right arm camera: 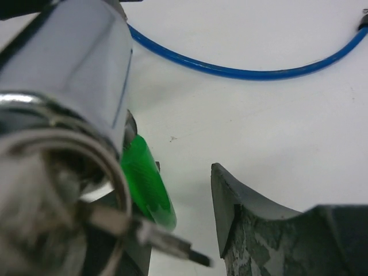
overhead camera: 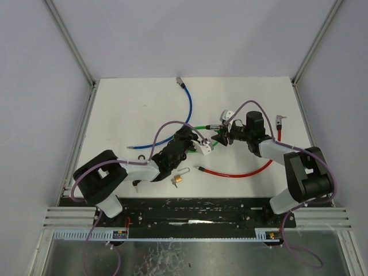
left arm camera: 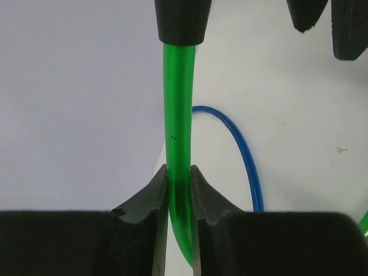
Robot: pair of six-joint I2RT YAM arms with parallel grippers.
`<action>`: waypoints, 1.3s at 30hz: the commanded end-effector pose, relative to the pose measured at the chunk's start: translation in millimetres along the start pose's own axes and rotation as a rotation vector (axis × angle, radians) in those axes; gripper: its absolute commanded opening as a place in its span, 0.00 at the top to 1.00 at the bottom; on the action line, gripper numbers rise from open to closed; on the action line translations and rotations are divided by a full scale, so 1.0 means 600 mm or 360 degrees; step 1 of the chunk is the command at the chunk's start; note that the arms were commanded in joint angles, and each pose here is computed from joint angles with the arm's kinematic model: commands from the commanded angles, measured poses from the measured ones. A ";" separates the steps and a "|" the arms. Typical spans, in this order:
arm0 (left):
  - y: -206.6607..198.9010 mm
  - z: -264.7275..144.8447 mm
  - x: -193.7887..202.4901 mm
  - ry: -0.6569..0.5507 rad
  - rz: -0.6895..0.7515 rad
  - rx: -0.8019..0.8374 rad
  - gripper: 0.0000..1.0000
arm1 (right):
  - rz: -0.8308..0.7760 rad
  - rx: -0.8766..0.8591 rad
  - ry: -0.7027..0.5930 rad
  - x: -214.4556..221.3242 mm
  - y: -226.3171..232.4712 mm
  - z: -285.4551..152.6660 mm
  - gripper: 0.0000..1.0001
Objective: Lock with the key
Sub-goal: Lock the lock.
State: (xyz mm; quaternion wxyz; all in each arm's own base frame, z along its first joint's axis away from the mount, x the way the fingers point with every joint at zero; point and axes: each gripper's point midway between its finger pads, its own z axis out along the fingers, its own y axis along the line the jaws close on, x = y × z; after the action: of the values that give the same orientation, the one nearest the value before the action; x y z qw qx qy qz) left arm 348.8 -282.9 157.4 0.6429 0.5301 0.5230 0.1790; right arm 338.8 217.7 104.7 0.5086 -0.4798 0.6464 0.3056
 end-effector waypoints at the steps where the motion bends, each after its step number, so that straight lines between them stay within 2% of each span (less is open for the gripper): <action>1: -0.048 -0.002 0.034 0.0112 0.0075 0.0140 1.00 | -0.0104 0.0021 -0.0070 -0.034 -0.017 -0.025 0.51; 12: -0.049 0.000 0.041 0.0138 0.0061 0.0142 1.00 | -0.0232 0.0005 0.0076 -0.003 -0.017 -0.069 0.37; 21: -0.052 0.001 0.043 0.0144 0.0060 0.0148 1.00 | -0.0380 0.0054 0.0164 0.001 -0.030 -0.154 0.36; 26: -0.055 0.001 0.044 0.0140 0.0060 0.0156 1.00 | -0.0409 0.0083 0.0037 -0.051 -0.024 -0.209 0.36; 28: -0.056 0.001 0.043 0.0135 0.0060 0.0163 1.00 | -0.0410 0.0024 -0.0033 -0.093 -0.012 -0.219 0.32; 30: -0.057 0.001 0.043 0.0135 0.0062 0.0167 1.00 | -0.0337 -0.0075 -0.0122 -0.133 0.006 -0.223 0.28; 33: -0.057 0.001 0.042 0.0132 0.0062 0.0171 1.00 | -0.0164 -0.0183 -0.0236 -0.189 0.017 -0.227 0.27; 35: -0.057 0.001 0.041 0.0129 0.0062 0.0173 1.00 | -0.0108 -0.0235 -0.0243 -0.209 0.023 -0.224 0.27; 39: -0.059 0.001 0.042 0.0129 0.0064 0.0180 1.00 | -0.0047 -0.0230 -0.0122 -0.212 0.020 -0.199 0.34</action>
State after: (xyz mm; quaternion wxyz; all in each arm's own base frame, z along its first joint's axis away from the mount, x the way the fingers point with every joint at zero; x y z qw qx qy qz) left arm 351.6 -284.7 155.1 0.6408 0.5288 0.5265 0.1804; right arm 300.5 136.6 259.6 0.5449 -0.5348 0.5679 0.3076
